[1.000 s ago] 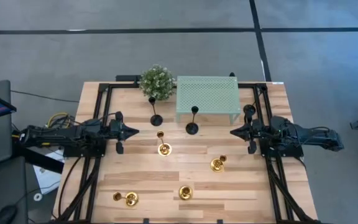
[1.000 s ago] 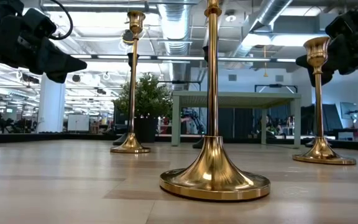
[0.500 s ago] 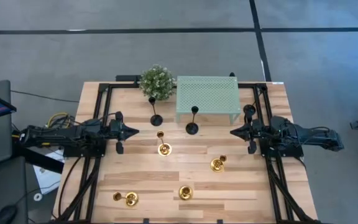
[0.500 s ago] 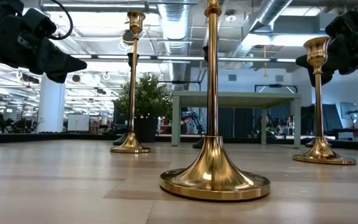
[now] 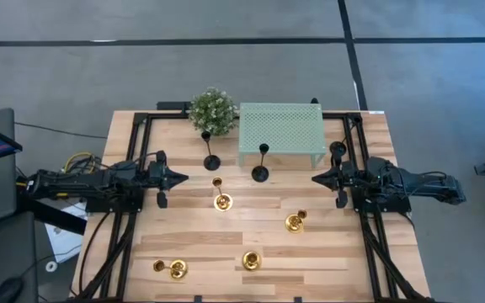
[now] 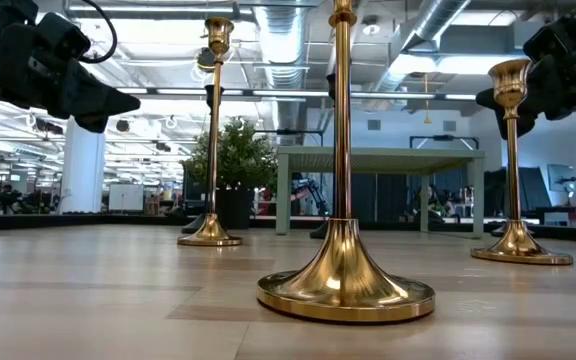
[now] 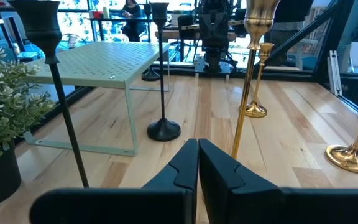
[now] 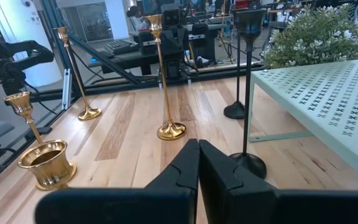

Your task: Pick & Place candle stick holders

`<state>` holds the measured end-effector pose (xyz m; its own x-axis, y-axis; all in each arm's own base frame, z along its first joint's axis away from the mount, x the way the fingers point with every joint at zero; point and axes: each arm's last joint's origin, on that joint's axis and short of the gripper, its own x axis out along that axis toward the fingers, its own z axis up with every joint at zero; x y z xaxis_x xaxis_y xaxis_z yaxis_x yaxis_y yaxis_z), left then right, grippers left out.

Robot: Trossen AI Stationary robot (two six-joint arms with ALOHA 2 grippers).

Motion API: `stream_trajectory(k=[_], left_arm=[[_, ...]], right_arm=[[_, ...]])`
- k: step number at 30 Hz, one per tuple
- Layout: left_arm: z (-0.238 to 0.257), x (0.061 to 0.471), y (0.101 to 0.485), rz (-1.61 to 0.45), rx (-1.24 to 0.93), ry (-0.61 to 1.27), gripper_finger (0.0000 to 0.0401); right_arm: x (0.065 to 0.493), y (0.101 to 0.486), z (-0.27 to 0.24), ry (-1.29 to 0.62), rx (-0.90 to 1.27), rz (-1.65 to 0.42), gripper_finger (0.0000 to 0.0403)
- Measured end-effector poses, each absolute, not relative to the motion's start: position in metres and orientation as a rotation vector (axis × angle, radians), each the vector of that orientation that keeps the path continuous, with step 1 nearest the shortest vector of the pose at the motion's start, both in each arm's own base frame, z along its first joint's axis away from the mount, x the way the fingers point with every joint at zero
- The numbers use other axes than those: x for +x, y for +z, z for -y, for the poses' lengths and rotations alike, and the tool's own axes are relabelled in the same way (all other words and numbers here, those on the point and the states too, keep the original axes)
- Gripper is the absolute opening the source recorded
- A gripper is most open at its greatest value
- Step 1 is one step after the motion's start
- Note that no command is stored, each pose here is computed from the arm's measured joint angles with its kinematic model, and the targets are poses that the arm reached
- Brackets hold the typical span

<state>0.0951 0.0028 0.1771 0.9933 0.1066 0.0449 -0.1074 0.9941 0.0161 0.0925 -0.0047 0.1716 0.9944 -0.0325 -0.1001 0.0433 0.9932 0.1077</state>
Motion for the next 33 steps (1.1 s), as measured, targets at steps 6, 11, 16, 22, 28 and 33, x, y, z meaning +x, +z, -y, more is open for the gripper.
stream_trajectory(k=[6, 11, 16, 22, 28, 33], left_arm=[[-0.0028, 0.0951, 0.1772, 0.044, 0.019, 0.107, 0.0012], [-0.0028, 0.0951, 0.1772, 0.045, 0.018, 0.107, 0.0012], [-0.0028, 0.0951, 0.1777, 0.049, 0.018, 0.107, 0.0012], [-0.0028, 0.0950, 0.1787, 0.060, 0.018, 0.107, 0.0012], [-0.0028, 0.0950, 0.1791, 0.064, 0.017, 0.107, 0.0012], [-0.0028, 0.0950, 0.1794, 0.067, 0.017, 0.107, 0.0012]], right_arm=[[0.0925, 0.1716, 0.0047, -0.038, 0.110, -0.098, 0.0000], [0.0925, 0.1716, 0.0047, -0.038, 0.110, -0.099, 0.0000], [0.0925, 0.1716, 0.0047, -0.039, 0.110, -0.099, 0.0000], [0.0925, 0.1716, 0.0047, -0.039, 0.110, -0.099, 0.0000], [0.0925, 0.1716, 0.0048, -0.039, 0.110, -0.099, 0.0000], [0.0925, 0.1717, 0.0047, -0.039, 0.107, -0.098, 0.0000]])
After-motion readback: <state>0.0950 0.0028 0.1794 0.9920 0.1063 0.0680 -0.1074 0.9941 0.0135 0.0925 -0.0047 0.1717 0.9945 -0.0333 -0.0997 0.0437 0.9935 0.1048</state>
